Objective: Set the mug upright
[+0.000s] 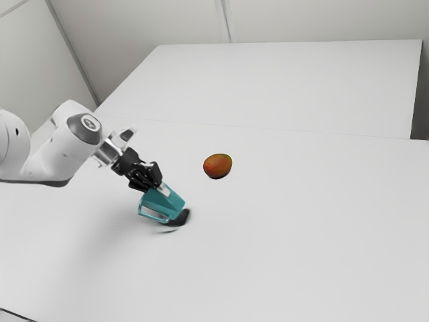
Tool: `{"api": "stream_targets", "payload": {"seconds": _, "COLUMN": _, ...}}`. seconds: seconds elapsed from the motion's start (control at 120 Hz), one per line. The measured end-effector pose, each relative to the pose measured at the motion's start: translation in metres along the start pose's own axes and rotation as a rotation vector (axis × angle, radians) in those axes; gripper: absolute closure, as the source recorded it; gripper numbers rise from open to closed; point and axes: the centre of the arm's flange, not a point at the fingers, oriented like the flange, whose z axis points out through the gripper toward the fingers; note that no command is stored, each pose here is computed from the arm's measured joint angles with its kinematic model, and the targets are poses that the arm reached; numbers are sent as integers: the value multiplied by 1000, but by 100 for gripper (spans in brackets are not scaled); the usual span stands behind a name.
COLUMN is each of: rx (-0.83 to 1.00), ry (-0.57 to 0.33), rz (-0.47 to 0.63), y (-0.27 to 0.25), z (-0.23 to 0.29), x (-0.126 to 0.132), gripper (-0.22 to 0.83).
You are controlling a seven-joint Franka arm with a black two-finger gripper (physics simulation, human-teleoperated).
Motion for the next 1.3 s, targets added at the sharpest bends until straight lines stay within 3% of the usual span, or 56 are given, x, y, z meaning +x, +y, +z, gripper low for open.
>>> {"api": "stream_targets", "payload": {"seconds": 0.35, "rx": 265, "ry": -56, "rz": 158, "y": 28, "z": -4, "x": 8, "gripper": 79}}
{"api": "stream_targets", "payload": {"seconds": 0.8, "rx": 493, "ry": -134, "rz": 281, "y": 54, "z": 4, "x": 16, "gripper": 79}}
{"api": "stream_targets", "payload": {"seconds": 1.3, "rx": 646, "ry": -191, "rz": 296, "y": 50, "z": 14, "x": 15, "gripper": 79}}
